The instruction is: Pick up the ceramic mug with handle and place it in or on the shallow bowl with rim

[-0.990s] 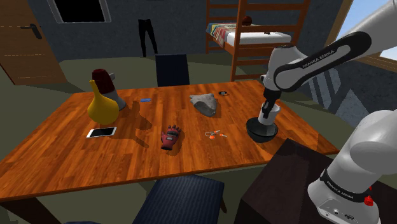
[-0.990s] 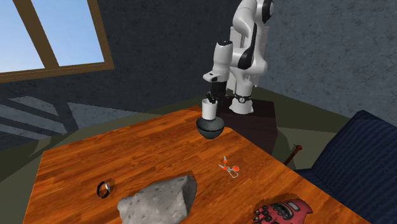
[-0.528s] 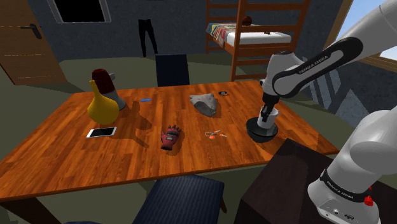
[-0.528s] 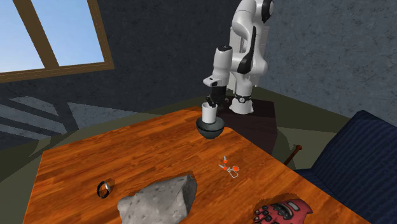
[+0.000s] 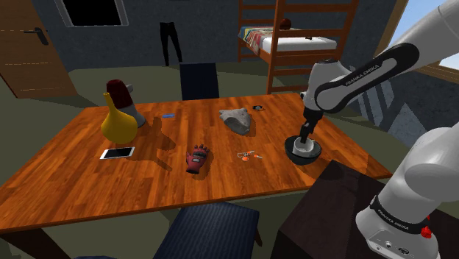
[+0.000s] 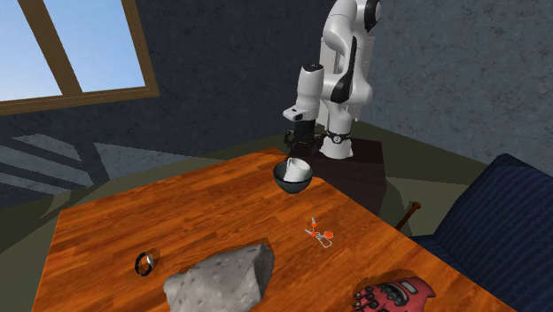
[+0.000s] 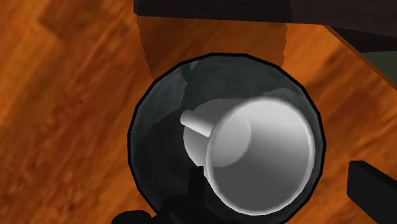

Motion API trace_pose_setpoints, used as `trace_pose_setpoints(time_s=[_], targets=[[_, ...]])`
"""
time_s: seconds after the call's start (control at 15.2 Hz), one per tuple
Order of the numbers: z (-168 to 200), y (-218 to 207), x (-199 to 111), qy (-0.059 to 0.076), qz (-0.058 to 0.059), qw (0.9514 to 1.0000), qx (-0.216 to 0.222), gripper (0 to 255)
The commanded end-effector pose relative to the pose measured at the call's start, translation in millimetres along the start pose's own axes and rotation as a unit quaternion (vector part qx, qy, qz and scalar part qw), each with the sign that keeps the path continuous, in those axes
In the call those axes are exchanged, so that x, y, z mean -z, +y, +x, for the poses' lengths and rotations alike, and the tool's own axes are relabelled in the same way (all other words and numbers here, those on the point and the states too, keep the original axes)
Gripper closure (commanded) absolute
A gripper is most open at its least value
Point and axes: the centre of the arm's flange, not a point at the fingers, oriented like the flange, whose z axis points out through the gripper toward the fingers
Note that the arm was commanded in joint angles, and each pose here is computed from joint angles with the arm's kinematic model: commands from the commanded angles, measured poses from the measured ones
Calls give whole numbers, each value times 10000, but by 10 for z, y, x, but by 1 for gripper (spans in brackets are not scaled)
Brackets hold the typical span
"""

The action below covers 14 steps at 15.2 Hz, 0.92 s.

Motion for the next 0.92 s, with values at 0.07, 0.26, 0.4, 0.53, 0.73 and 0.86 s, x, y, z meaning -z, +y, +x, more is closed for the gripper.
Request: trace_pose_setpoints(time_s=[0.07,0.26,0.4,0.53,0.73,0.86], targets=[[0,0,0,0,0,10000,0,0],[0,0,396,0,0,10000,0,0],[0,0,500,0,0,10000,0,0],[0,0,500,0,0,10000,0,0],[0,0,500,0,0,10000,0,0],[0,0,500,0,0,10000,0,0]])
